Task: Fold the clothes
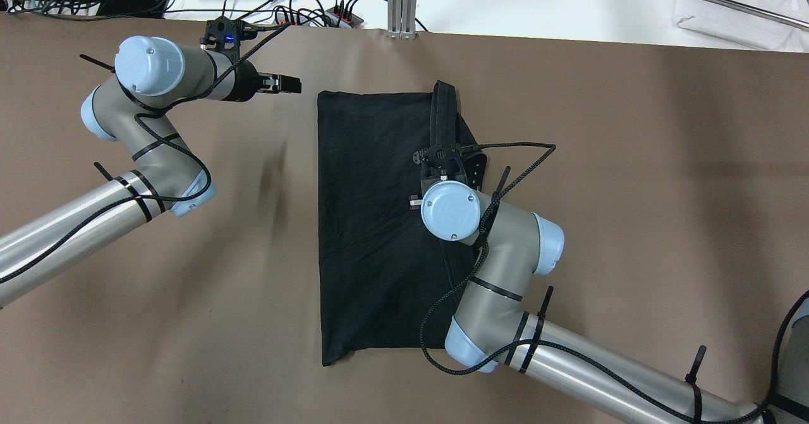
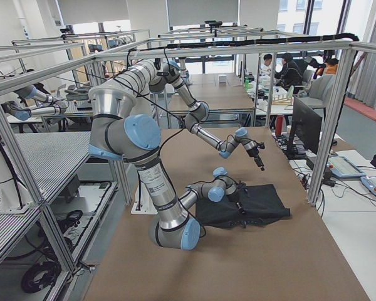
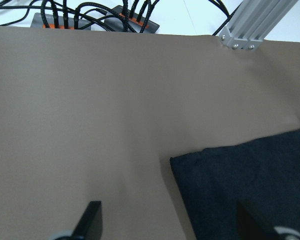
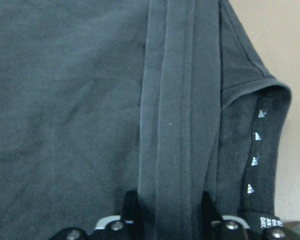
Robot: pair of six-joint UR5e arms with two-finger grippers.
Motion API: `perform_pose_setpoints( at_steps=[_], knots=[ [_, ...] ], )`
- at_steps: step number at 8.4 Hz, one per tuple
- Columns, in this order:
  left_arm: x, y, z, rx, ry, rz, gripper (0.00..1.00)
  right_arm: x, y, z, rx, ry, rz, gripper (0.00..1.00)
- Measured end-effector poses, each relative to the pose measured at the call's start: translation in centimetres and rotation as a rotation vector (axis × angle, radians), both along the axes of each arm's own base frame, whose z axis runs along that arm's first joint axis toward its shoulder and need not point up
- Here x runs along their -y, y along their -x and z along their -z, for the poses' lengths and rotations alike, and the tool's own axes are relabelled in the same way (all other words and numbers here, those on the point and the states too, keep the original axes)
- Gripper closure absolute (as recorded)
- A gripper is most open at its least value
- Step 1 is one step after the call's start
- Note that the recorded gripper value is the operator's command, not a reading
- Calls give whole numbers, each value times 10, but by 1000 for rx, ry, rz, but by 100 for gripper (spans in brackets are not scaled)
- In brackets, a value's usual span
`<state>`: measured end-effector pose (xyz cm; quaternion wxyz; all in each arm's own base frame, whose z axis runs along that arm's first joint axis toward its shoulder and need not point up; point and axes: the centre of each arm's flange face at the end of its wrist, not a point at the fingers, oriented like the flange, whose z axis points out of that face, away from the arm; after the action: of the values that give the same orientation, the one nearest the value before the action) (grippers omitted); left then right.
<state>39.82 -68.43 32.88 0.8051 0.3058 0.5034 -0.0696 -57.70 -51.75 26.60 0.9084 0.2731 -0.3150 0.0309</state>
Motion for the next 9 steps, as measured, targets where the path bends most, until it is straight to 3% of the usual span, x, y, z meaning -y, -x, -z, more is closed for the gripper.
perform_pose_setpoints(
  at_steps=[4,9],
  knots=[
    [0,0,1,1,-1,3,6,13,-17,-11,-24,-10,-5,77],
    [0,0,5,-7,-6,4,6,35,-64,-20,-48,-44,2,62]
  ],
)
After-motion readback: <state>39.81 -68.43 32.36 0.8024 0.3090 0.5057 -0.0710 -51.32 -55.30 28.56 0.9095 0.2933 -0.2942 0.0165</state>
